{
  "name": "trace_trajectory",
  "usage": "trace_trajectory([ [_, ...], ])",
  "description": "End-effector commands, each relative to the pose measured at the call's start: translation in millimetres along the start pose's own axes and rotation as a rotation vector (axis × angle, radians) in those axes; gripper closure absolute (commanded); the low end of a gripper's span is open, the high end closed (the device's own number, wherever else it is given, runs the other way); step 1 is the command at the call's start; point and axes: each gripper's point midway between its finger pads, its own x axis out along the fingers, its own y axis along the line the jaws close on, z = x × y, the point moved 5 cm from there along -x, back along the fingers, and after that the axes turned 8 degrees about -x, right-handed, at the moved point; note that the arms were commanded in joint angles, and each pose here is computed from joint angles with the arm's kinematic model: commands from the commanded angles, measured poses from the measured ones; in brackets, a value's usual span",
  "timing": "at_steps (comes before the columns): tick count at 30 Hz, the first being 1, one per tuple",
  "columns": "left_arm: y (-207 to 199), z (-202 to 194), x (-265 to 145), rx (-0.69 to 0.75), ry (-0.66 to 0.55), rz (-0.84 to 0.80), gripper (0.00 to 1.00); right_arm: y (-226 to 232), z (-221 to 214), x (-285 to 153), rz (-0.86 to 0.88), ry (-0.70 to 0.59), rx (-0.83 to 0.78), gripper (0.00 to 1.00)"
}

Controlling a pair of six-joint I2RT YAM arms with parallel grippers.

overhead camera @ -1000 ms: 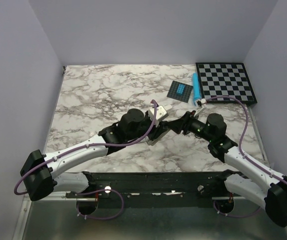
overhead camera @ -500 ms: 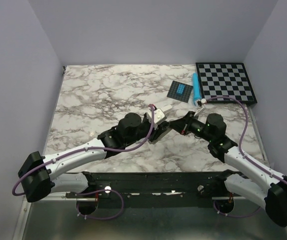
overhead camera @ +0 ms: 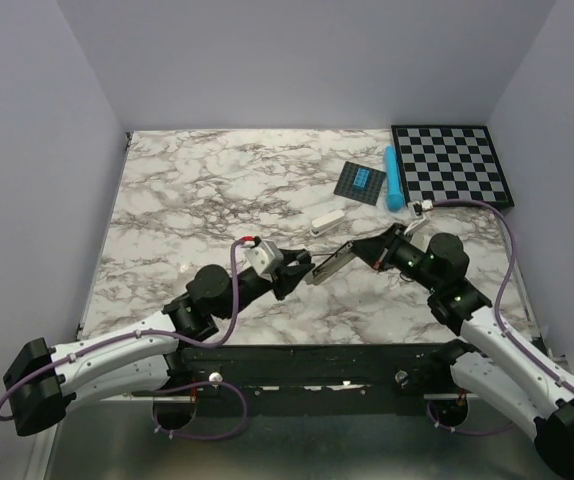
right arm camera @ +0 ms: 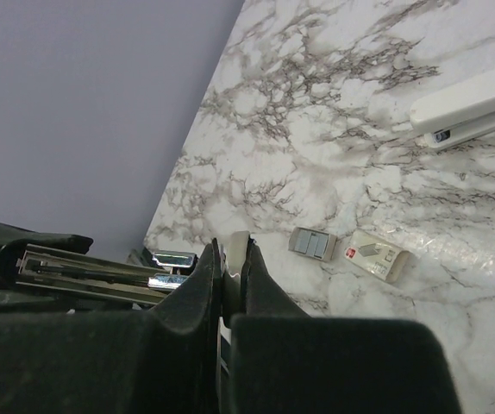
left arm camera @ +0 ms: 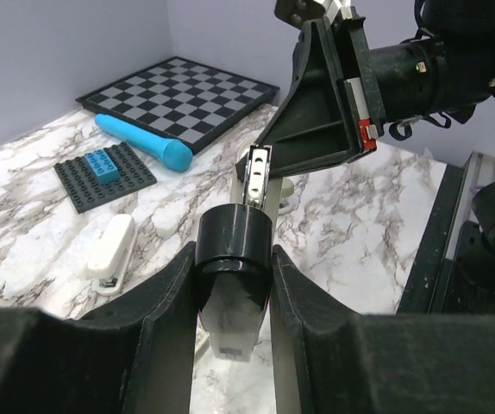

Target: Load the staples into the stapler

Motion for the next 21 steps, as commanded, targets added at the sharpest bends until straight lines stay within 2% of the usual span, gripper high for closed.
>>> trace_trajectory([
  [1, 39, 7, -26, -0.119, -0.187, 0.293, 1.00, 10, 54, -14, -0.049, -0.229, -0.030, 0.99],
  [5, 48, 1, -42, -0.223, -0.296, 0.348, 1.00, 17, 74, -26, -0.053, -0.322, -0.016, 0.99],
  [17, 64, -34, -65, -0.504, -0.415, 0.456, 1.00, 40, 109, -53, -0.024, -0.505, 0.035, 0.99],
  [21, 68, -48, -68, -0.585, -0.421, 0.488, 0.89, 47, 114, -61, 0.004, -0.541, 0.056, 0.99],
])
